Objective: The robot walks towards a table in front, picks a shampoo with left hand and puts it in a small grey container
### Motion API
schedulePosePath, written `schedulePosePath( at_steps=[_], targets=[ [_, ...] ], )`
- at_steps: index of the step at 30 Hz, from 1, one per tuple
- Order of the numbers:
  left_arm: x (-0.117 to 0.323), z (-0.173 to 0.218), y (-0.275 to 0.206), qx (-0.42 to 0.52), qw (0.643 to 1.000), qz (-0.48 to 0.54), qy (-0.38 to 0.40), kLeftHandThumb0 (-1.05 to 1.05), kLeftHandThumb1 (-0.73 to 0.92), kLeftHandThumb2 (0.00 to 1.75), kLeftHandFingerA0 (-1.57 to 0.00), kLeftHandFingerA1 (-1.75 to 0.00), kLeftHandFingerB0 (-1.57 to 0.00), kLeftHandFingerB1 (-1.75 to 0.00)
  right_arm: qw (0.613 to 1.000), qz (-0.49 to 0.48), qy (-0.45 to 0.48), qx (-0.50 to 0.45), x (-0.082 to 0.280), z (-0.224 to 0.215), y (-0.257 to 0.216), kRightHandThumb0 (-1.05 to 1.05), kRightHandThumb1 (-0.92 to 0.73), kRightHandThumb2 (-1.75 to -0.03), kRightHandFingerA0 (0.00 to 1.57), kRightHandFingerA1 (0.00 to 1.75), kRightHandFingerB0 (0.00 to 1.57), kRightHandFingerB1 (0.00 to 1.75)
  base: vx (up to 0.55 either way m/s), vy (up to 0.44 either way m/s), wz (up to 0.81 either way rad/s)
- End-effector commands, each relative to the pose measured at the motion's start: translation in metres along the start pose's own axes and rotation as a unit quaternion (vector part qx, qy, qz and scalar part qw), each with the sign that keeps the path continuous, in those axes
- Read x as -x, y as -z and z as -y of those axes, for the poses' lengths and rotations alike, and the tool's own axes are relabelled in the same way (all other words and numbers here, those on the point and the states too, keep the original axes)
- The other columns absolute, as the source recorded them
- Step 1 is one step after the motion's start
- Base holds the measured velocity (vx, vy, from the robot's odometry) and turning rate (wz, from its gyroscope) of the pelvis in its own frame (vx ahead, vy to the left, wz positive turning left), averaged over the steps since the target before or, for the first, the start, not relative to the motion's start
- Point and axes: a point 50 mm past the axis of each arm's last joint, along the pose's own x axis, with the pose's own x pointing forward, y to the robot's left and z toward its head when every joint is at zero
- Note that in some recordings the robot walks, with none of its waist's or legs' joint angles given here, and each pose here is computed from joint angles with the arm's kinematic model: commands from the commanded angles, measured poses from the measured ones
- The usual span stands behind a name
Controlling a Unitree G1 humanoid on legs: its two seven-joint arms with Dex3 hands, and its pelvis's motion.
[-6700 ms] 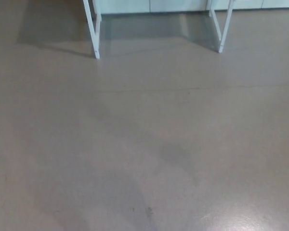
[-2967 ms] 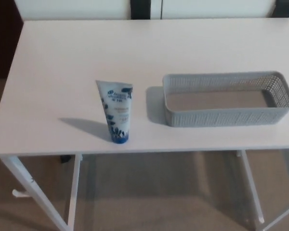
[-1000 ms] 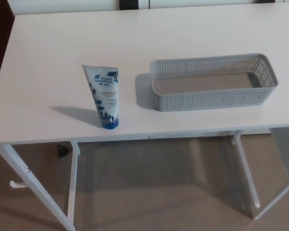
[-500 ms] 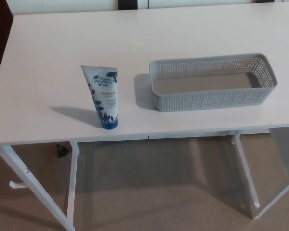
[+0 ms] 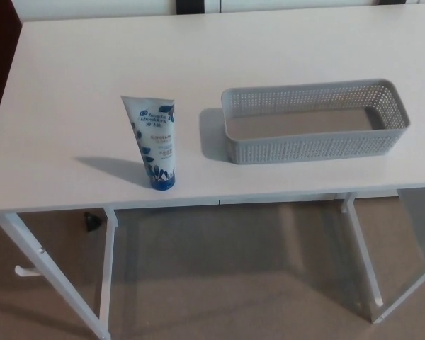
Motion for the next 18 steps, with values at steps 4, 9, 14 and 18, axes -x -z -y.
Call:
schedulePosePath(
  at_steps=[4, 9, 14, 18],
  targets=[
    [-0.03, 0.046, -0.099, 0.088, 0.974, 0.138, 0.157, -0.46, 0.33, 0.72, 0.0, -0.28, 0.0, -0.26, 1.0, -0.014, 0.01, 0.019, 0.003, 0.011, 0.006, -0.41, -0.79, -0.63, 0.52, 0.43, 0.38, 0.36, 0.0, 0.0, 0.0],
    [-0.04, 0.074, -0.091, 0.077, 0.967, 0.127, 0.205, -0.54, 0.35, 0.73, -0.01, -0.25, -0.02, -0.19, 1.0, -0.014, 0.012, 0.017, 0.003, 0.011, 0.006, -0.4, -0.79, -0.63, 0.52, 0.43, 0.38, 0.35, 0.0, 0.0, 0.0],
    [-0.043, 0.097, -0.066, 0.073, 0.964, 0.096, 0.238, -0.58, 0.37, 0.75, -0.01, -0.25, 0.0, -0.16, 1.0, -0.013, 0.006, 0.02, 0.005, 0.008, 0.011, -0.4, -0.8, -0.64, 0.5, 0.42, 0.38, 0.36, 0.0, 0.0, 0.0],
    [-0.045, 0.116, -0.045, 0.047, 0.962, 0.062, 0.262, -0.59, 0.37, 0.74, 0.0, -0.22, 0.0, -0.13, 1.0, -0.018, 0.005, 0.017, 0.005, 0.008, 0.013, -0.4, -0.79, -0.64, 0.49, 0.42, 0.37, 0.35, 0.0, 0.0, 0.0]
  ],
)
